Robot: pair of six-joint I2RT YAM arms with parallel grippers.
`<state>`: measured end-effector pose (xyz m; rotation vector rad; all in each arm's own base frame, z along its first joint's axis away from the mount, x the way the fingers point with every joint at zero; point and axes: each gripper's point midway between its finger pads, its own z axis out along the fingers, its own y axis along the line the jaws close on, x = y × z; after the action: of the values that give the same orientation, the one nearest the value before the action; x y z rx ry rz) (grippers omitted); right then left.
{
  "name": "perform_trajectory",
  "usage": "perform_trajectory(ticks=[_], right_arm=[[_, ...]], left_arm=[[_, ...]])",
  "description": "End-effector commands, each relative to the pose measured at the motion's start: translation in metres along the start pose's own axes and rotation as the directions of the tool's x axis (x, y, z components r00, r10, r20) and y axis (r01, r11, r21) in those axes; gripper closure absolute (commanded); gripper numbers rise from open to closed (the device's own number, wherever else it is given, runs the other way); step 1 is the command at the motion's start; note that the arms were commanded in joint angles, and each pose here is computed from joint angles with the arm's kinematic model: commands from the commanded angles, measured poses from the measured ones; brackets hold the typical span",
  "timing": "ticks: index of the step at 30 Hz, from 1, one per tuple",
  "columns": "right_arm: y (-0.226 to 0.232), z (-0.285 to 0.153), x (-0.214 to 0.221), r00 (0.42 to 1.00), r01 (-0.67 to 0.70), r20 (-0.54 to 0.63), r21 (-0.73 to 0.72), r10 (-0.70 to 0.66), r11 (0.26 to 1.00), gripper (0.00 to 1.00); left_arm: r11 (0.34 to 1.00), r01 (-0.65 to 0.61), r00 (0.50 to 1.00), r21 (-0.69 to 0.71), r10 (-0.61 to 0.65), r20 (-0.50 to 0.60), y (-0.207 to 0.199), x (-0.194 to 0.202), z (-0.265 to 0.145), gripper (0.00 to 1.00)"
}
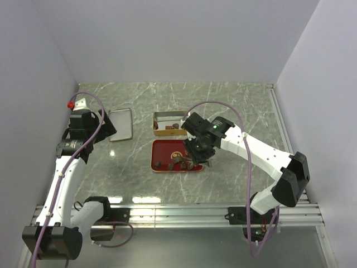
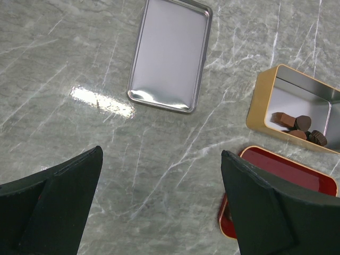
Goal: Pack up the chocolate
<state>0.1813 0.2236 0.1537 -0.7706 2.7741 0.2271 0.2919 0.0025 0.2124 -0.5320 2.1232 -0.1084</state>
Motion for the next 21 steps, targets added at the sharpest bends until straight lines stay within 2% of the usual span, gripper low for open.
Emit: perform_trajectory(ticks=[1,10,21], right_arm=[[-0.001,0.003,-0.005,1.000,-0.001,0.026,0.010,0.001,1.000,0.52],[0.001,0.008,-0.006,1.000,0.009,0.018,0.004,-0.010,1.000,0.53],[-0.013,0.004,0.006,1.000,0.017,0.000,0.066,-0.017,0.998,0.54]], left_arm=[[1.000,0.007,1.000,-0.006,-0.007,0.028,0.001,-0.008,0.001,0.01],[1.000,0.007,1.000,-0.008,-0.007,0.029,0.001,-0.007,0.000,0.01],[1.000,0.014,1.000,0.001,-0.014,0.027,0.000,-0.006,0.001,0.01]])
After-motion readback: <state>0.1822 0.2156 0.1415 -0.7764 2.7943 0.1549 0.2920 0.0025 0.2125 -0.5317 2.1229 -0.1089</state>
